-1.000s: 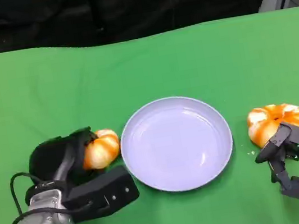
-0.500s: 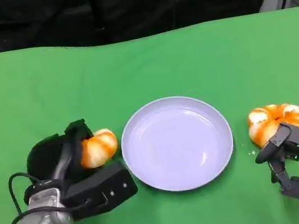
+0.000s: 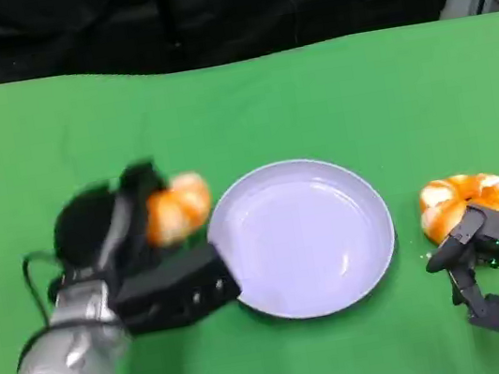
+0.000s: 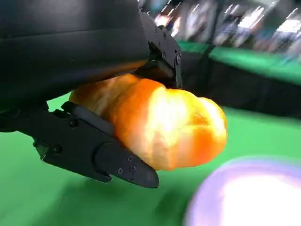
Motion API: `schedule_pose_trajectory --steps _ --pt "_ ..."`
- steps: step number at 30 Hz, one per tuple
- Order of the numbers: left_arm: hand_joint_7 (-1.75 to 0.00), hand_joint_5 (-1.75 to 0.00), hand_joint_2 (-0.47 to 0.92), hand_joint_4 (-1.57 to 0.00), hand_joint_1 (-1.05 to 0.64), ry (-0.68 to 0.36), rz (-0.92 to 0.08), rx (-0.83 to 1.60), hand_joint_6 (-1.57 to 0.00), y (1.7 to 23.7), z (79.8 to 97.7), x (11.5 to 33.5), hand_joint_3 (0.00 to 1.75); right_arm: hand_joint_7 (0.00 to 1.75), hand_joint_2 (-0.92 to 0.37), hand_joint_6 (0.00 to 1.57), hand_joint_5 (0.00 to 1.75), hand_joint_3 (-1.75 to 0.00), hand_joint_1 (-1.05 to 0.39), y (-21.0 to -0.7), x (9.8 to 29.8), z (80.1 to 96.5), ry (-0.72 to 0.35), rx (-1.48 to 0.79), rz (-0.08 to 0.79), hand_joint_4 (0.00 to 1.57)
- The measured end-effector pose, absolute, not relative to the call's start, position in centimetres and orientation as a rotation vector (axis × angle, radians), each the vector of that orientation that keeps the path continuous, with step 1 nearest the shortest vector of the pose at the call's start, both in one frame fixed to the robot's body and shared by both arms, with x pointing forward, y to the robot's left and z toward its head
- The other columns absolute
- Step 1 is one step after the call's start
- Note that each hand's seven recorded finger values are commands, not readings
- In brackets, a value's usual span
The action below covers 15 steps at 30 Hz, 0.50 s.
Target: Grasp the bread from the table and place it into the plate.
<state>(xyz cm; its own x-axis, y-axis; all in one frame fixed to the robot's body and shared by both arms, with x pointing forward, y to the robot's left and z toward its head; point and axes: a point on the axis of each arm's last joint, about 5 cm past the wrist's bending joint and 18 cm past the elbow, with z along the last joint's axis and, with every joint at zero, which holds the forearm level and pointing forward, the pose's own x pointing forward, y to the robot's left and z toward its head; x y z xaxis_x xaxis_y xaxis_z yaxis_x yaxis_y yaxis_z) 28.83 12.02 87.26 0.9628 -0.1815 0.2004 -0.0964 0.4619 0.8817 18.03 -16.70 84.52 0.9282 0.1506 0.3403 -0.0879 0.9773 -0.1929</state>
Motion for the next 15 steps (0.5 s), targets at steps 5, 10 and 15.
schedule_pose_trajectory --steps 5,10,15 --pt "-1.75 -1.75 0.91 -0.73 0.02 -0.348 -0.086 1.081 -0.56 11.1 88.4 28.9 0.11 1.54 -0.67 0.7 1.75 -0.94 -0.17 -16.7 18.0 84.5 -0.362 -0.176 0.122 0.78" --pt "-1.75 -1.75 0.92 -0.74 -0.02 -0.369 -0.114 1.076 -0.58 10.3 89.1 28.8 0.13 1.52 -0.67 0.7 1.75 -0.93 -0.17 -16.7 18.0 84.5 -0.362 -0.175 0.119 0.77" --pt "-1.75 -1.75 0.91 -0.75 -0.03 -0.412 -0.144 1.054 -0.6 9.2 90.0 28.7 0.14 1.53 -0.67 0.71 1.75 -0.94 -0.17 -16.6 18.0 84.5 -0.363 -0.174 0.118 0.78"
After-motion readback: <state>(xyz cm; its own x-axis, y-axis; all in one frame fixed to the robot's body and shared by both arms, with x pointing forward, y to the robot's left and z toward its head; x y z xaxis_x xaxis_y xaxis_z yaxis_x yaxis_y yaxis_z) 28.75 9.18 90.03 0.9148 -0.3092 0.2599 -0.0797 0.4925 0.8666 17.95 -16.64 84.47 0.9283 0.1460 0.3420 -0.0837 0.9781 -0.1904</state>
